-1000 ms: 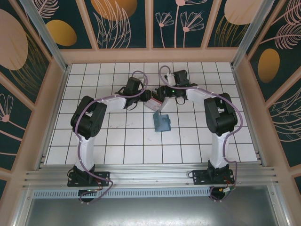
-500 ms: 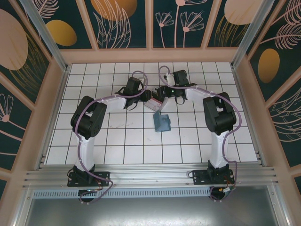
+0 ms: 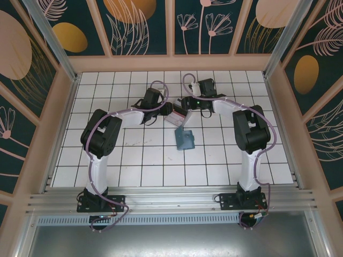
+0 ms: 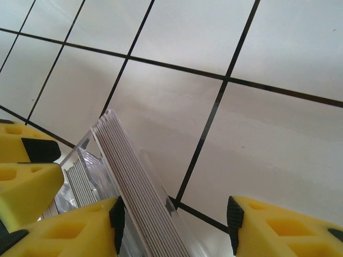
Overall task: Put the credit cards into the card holder
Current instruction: Pick up the credit card from the storage box.
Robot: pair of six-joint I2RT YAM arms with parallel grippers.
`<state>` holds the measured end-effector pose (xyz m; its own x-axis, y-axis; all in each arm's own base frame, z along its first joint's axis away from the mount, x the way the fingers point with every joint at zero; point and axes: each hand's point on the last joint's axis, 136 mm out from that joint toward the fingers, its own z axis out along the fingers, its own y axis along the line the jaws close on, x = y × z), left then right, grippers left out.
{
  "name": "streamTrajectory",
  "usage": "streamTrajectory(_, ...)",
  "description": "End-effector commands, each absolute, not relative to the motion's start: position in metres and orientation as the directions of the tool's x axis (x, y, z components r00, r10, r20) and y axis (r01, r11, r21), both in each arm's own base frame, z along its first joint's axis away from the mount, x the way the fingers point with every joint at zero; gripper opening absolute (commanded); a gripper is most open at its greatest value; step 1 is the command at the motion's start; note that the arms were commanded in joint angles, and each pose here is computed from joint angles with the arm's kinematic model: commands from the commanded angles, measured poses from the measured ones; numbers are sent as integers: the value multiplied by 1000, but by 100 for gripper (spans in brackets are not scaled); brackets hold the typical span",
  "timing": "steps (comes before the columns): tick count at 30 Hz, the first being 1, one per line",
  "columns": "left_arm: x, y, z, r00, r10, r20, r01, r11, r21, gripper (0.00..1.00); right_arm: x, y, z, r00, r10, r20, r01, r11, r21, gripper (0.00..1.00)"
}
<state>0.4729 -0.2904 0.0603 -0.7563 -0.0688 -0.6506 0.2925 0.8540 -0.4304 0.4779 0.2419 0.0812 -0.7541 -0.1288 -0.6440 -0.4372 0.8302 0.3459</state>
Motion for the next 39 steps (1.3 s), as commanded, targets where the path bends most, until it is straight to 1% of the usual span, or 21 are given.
streamTrajectory(1, 448, -273, 15, -831, -6, -556, 244, 894, -375, 37, 492, 227, 110, -707, -77, -703, -408, 856, 316, 56)
streamTrajectory(9, 450, -273, 18, -827, -7, -561, 245, 895, -372, 37, 489, 230, 102, -723, -92, -685, -416, 849, 325, 54)
streamTrajectory(13, 451, -274, 20, -826, -6, -564, 249, 893, -374, 37, 490, 229, 106, -714, -87, -695, -417, 850, 323, 48)
streamTrajectory(17, 451, -275, 21, -825, -7, -565, 249, 893, -375, 37, 491, 229, 113, -706, -87, -703, -422, 848, 319, 45)
streamTrajectory(18, 452, -275, 22, -825, -9, -566, 248, 893, -375, 37, 492, 229, 114, -703, -86, -706, -424, 848, 318, 42)
streamTrajectory(23, 451, -275, 20, -827, -9, -561, 245, 893, -377, 37, 492, 230, 117, -700, -90, -709, -429, 846, 316, 38)
streamTrajectory(24, 451, -275, 21, -827, -11, -563, 246, 892, -379, 37, 491, 230, 117, -700, -89, -708, -429, 845, 318, 35)
streamTrajectory(26, 451, -276, 22, -827, -10, -563, 248, 891, -380, 37, 491, 230, 117, -700, -87, -709, -429, 845, 320, 34)
streamTrajectory(27, 451, -275, 21, -827, -10, -561, 246, 893, -378, 37, 491, 231, 117, -702, -88, -707, -430, 843, 322, 31)
streamTrajectory(29, 451, -274, 21, -827, -11, -562, 244, 893, -377, 37, 491, 232, 117, -703, -91, -706, -432, 842, 322, 30)
streamTrajectory(32, 452, -275, 20, -828, -9, -561, 246, 893, -378, 37, 491, 232, 120, -699, -90, -710, -435, 841, 322, 27)
streamTrajectory(39, 450, -274, 18, -831, -7, -557, 244, 895, -375, 37, 489, 232, 120, -698, -103, -708, -449, 834, 321, 25)
